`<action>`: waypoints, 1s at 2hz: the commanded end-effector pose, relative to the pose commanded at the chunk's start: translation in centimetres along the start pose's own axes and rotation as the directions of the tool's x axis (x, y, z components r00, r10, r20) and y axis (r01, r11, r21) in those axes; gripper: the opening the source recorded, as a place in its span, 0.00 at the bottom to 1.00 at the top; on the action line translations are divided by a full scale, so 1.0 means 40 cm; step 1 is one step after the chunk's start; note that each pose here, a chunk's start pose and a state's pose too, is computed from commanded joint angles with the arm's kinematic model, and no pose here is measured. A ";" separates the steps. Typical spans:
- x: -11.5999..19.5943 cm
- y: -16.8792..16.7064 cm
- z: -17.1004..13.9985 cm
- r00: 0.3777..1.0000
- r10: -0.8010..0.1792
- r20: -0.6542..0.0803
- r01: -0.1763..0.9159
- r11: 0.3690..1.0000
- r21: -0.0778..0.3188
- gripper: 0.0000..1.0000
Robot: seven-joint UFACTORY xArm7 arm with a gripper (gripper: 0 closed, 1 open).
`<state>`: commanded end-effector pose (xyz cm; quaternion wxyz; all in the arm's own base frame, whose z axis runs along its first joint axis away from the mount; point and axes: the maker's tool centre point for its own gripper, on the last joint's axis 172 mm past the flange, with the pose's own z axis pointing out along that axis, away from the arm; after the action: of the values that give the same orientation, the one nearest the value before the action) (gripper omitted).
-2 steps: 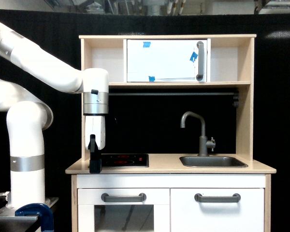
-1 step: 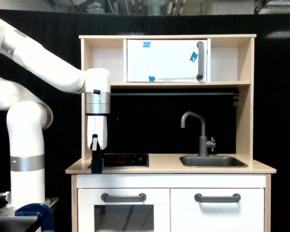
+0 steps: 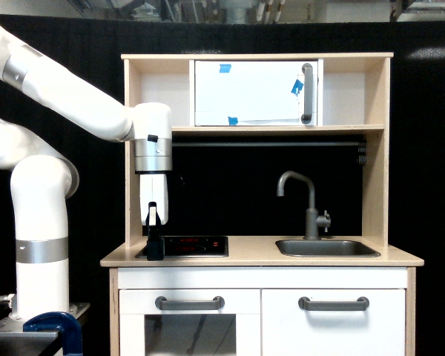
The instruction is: Turn on the faucet
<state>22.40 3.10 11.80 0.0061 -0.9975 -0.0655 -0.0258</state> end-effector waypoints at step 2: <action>0.260 -0.002 -0.046 0.471 -0.683 -0.558 0.871 0.462 0.168 1.00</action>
<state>32.60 4.50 14.20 0.2275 -0.7889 -0.5264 -0.2207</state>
